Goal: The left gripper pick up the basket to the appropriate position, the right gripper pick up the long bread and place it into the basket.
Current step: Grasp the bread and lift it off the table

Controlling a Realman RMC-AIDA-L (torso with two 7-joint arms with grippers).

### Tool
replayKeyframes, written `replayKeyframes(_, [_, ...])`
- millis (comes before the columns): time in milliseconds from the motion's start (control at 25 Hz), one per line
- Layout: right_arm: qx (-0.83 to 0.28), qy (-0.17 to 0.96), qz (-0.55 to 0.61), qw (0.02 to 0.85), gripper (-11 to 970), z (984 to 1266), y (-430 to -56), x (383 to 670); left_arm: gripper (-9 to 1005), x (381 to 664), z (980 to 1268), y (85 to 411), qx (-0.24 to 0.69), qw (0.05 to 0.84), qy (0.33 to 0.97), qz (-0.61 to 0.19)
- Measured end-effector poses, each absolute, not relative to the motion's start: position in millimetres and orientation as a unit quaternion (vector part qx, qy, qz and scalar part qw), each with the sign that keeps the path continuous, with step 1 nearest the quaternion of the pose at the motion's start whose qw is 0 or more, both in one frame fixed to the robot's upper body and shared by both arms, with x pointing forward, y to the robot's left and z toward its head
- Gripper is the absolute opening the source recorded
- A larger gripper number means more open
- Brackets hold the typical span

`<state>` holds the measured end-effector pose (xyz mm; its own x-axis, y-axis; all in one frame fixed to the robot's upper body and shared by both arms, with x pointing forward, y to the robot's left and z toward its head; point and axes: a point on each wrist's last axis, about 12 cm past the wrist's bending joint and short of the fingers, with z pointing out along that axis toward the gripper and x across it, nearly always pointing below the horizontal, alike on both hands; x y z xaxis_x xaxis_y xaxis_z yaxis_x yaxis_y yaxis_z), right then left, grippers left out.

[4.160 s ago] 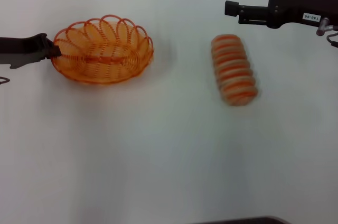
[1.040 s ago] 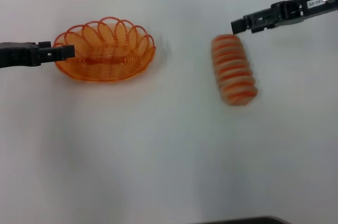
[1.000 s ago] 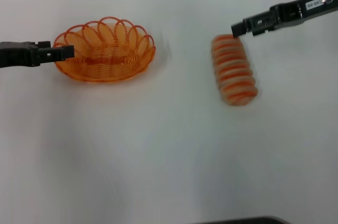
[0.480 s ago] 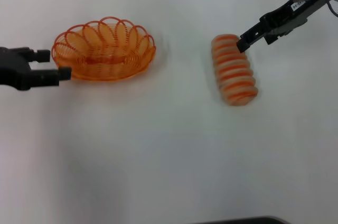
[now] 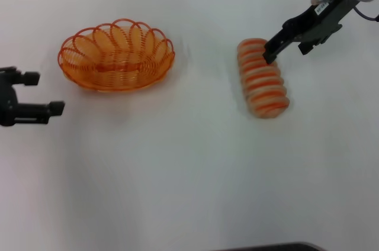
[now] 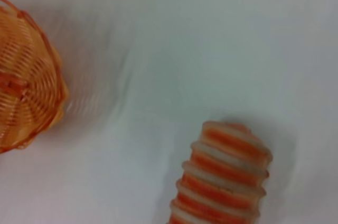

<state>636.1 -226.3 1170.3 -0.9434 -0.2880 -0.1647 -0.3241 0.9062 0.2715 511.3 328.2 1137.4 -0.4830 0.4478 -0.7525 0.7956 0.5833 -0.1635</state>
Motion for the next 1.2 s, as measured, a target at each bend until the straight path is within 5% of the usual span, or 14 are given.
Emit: replayKeyframes(1200, [-0.106, 0.984, 0.138, 0.049, 853, 1142.4, -199.1, 643.2, 871, 514.9, 1140.5, 330.2, 0.411, 0.301, 0.845, -0.165])
